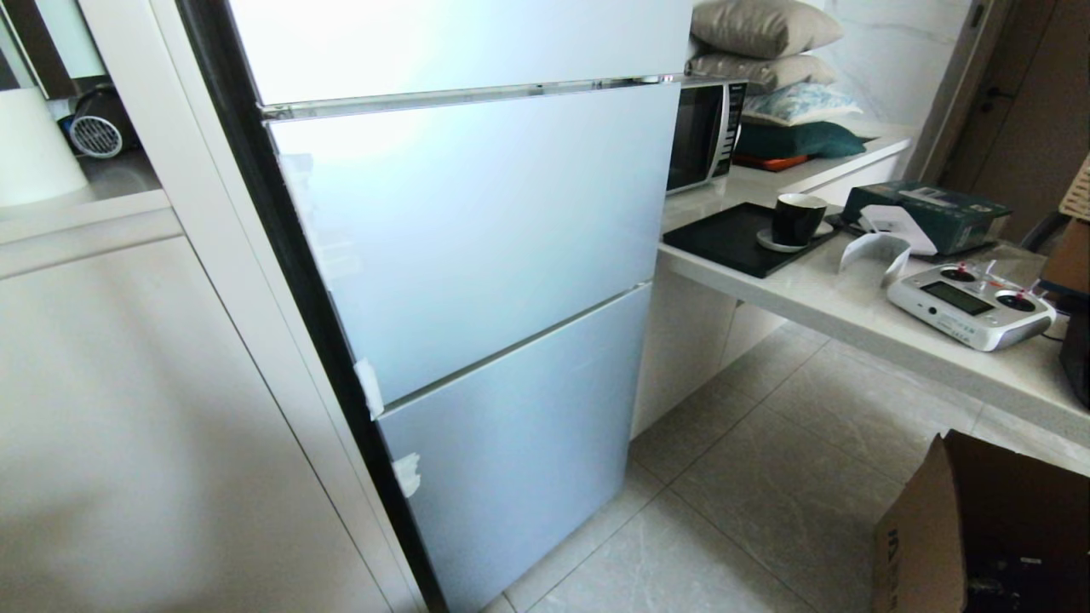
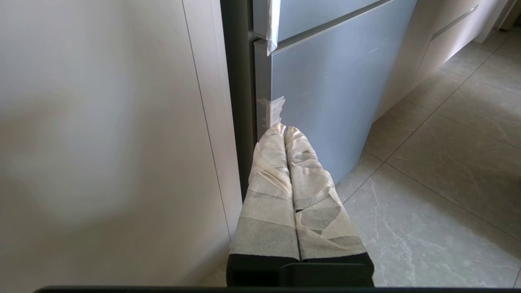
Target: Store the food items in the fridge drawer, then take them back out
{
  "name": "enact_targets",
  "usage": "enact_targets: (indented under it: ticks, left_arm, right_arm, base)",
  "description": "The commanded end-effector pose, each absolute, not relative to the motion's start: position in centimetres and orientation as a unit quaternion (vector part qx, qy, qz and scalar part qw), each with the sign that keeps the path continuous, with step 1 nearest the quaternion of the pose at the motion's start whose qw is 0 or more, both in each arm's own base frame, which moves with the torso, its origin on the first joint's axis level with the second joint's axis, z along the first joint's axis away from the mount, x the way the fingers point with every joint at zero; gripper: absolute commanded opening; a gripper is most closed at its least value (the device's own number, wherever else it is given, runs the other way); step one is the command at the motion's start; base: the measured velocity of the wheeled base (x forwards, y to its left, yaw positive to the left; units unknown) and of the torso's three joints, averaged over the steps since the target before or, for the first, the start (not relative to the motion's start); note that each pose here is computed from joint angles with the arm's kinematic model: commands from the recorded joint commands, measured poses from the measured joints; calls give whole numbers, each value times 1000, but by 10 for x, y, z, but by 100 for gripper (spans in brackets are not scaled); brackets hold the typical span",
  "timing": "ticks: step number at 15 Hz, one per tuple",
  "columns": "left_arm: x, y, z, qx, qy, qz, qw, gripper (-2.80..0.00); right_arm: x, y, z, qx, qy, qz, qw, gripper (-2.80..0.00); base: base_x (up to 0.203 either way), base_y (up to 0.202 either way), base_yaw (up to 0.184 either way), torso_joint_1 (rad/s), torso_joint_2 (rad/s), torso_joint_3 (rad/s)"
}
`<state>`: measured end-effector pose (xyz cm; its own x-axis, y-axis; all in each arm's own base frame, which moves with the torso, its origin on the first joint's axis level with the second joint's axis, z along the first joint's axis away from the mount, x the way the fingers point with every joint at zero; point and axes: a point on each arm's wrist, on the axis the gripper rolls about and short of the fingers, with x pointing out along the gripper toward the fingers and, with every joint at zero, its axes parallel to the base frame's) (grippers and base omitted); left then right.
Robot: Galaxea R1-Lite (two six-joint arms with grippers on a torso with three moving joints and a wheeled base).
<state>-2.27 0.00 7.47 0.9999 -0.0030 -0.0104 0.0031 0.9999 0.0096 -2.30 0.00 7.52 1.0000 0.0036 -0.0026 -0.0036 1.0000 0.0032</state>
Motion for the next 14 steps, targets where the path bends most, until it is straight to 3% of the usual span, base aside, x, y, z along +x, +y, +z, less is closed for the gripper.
enact_targets:
  ticks: [1,4,6,8,11,14]
  left_arm:
    - [-23,0,75,5,5,-2,1000,-280]
    - [-23,0,79,4,-11,-1,1000,-280]
    - [-31,0,108,-2,-74,-3,997,-280]
    - [-33,0,134,-15,-87,-7,996,-280]
    - [-20,0,184,-127,-70,-40,989,-280]
    - [18,-3,221,-277,-14,-76,958,-280]
  right_arm:
    - [-23,0,75,2,2,2,1000,-280]
    - [-23,0,75,2,2,2,1000,-280]
    - [-23,0,75,2,2,2,1000,-280]
    - [-23,0,75,2,2,2,1000,-280]
    - [-23,0,75,2,2,2,1000,-280]
    - [-23,0,75,2,2,2,1000,-280]
  base:
    - [0,0,0,0,0,0]
    - [0,0,0,0,0,0]
    - [0,0,0,0,0,0]
    - [0,0,0,0,0,0]
    - [0,0,0,0,0,0]
    - [0,0,0,0,0,0]
